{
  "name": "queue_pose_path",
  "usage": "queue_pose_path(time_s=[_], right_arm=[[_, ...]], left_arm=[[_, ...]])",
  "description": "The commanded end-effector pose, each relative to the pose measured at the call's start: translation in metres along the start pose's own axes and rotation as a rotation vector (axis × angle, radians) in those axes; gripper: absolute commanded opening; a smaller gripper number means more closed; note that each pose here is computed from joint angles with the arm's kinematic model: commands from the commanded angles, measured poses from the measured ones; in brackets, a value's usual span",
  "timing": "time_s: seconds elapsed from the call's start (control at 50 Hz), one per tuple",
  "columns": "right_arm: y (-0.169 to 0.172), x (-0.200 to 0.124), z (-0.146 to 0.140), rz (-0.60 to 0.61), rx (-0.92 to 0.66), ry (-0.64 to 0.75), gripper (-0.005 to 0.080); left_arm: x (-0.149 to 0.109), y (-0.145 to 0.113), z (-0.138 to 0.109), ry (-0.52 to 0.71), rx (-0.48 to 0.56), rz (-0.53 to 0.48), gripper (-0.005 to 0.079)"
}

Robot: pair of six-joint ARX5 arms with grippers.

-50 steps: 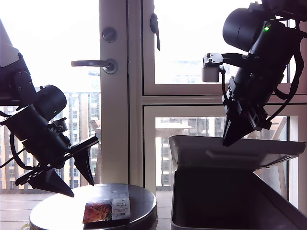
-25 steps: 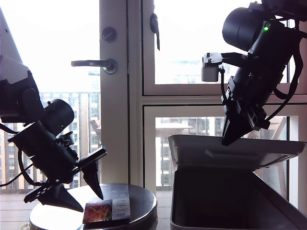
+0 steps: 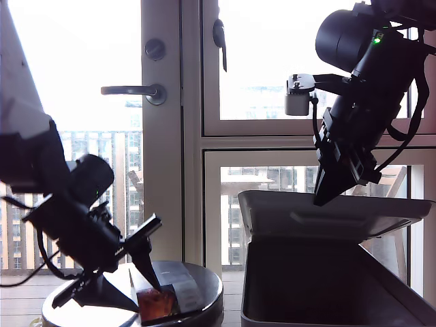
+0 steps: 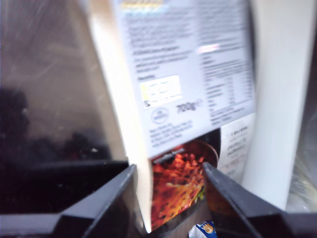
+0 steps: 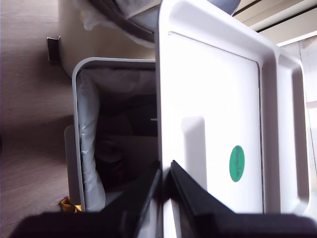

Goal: First open the recycling bin's lid, then pick the cardboard sleeve and place it inside the bin before closing the lid

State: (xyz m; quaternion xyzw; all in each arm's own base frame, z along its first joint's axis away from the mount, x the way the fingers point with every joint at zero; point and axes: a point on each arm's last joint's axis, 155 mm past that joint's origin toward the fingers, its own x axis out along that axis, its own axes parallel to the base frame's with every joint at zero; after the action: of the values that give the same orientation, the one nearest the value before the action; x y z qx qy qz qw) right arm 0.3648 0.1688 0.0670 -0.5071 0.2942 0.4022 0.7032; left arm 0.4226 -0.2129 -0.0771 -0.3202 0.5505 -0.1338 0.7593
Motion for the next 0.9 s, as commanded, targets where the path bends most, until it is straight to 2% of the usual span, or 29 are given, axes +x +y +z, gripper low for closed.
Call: queue_pose_path(time_s=[0.0, 0.1, 0.2, 0.36, 0.5, 0.72, 0.88], right_arm=[[-0.011, -0.002, 0.007, -0.038, 0.004, -0.024, -0.0013], [-0.011, -0.002, 0.007, -0.039, 0.004, -0.024, -0.0013], [-0.011, -0.002, 0.007, -0.039, 0.004, -0.024, -0.0013], [-0.013, -0.002, 0.008, -0.045, 0.004, -0.027, -0.0013], [-0.013, -0.002, 0.008, -0.045, 0.004, -0.027, -0.0013], [-0.013, -0.002, 0.008, -0.045, 0.004, -0.027, -0.0013], [-0.013, -0.002, 0.008, -0.045, 0.004, -0.028, -0.0013]], left_arm=[[0.006, 0.005, -0.003, 0.0, -0.007, 0.003, 0.0363], [0.006, 0.001, 0.002, -0.019, -0.022, -0.011, 0.0305], [0.006, -0.001, 0.005, -0.032, -0.02, -0.019, 0.0208], [0.005, 0.001, 0.011, -0.062, -0.016, -0.004, -0.0032], [0.005, 0.001, 0.016, -0.082, -0.013, -0.005, -0.0021], [0.004, -0.018, -0.001, 0.013, -0.009, -0.106, -0.0021], [0.0, -0.022, -0.002, 0.047, -0.081, -0.15, -0.0021]])
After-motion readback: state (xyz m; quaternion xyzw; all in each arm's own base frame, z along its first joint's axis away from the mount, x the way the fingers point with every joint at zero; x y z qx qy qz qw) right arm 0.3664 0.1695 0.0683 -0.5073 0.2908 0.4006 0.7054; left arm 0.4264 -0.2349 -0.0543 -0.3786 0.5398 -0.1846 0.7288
